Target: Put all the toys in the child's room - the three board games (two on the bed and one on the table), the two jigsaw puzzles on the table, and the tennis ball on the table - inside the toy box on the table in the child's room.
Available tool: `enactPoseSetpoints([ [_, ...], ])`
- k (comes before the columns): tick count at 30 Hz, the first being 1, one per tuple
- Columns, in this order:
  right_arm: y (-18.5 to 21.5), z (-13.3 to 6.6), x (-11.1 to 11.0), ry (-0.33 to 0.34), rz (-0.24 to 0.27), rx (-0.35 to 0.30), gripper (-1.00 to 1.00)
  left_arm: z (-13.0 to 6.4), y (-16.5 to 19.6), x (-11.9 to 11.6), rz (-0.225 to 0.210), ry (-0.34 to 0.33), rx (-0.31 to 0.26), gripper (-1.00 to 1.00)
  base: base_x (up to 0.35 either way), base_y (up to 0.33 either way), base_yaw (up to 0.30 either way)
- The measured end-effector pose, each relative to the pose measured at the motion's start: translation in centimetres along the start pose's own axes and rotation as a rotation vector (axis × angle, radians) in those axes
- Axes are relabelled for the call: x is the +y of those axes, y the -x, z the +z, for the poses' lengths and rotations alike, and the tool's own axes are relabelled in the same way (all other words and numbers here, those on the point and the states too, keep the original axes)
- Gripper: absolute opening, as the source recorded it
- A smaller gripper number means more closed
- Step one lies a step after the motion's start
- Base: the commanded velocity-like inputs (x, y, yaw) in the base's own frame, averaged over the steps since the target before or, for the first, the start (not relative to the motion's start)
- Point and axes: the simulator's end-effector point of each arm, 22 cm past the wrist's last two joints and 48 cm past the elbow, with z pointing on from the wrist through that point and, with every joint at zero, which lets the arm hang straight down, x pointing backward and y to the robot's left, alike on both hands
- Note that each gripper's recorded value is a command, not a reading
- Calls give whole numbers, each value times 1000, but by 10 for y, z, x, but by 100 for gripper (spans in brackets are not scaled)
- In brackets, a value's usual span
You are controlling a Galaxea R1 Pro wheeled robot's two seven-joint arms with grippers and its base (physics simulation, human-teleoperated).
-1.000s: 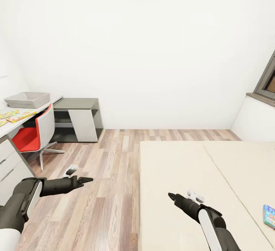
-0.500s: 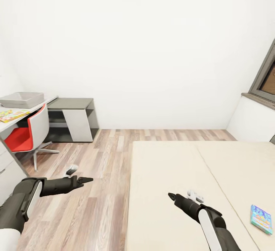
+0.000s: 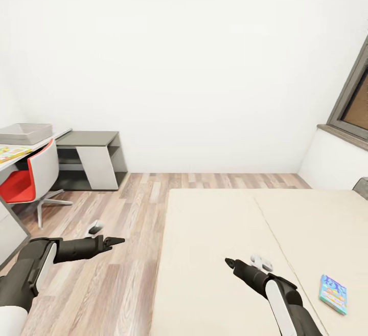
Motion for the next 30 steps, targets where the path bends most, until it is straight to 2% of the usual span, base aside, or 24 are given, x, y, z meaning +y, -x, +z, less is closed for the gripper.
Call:
enactPoseSetpoints([
  [30,0,0,0,0,-1,0,100,0,0,0,0,0,0,100,12,-17,0],
])
